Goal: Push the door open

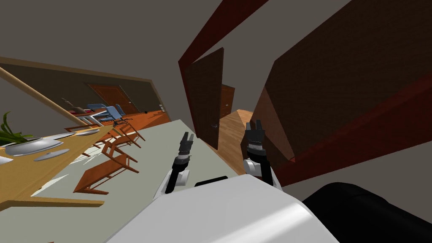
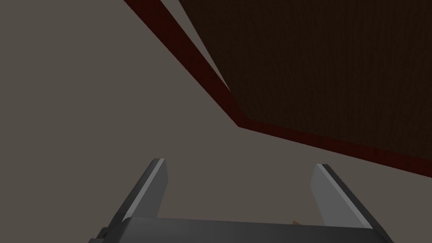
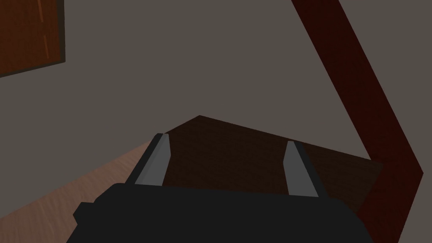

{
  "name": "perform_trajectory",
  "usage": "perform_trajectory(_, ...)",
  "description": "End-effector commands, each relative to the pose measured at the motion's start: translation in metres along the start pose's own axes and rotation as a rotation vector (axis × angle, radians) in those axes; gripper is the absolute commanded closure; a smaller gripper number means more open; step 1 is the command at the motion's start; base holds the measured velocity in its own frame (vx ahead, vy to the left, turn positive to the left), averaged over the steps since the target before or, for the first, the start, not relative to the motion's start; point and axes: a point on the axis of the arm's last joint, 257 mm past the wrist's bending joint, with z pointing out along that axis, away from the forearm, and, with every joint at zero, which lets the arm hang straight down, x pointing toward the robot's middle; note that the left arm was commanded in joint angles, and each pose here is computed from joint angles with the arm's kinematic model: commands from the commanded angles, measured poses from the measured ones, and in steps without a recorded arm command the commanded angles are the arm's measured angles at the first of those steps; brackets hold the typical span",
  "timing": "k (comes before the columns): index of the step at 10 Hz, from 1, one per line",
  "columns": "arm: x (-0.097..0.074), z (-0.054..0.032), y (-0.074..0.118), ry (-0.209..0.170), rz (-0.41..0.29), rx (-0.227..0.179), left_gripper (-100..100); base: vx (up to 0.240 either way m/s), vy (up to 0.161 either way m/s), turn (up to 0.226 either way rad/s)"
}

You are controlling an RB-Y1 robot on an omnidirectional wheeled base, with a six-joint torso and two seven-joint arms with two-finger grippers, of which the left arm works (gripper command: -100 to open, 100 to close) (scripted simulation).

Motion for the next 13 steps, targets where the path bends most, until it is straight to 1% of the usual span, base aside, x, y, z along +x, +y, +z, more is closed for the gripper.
perform_trajectory(1, 0.009, -0.0051, 0.015, 0.019, -0.017, -0.028, -100, 0.114, 0.057, -0.034)
perform_trajectory(3, 0.020, -0.0085, 0.031, 0.043, -0.038, -0.055, -100, 0.100, 0.052, -0.033)
perform_trajectory(4, 0.027, -0.0118, 0.042, 0.056, -0.048, -0.076, -100, 0.086, 0.037, -0.042)
perform_trajectory(6, 0.039, -0.0162, 0.058, 0.081, -0.067, -0.104, -100, 0.096, 0.037, -0.036)
perform_trajectory(8, 0.052, -0.0241, 0.079, 0.107, -0.088, -0.145, -100, 0.095, 0.058, -0.042)
perform_trajectory(13, 0.084, -0.0424, 0.119, 0.173, -0.133, -0.227, -100, 0.089, 0.056, -0.036)
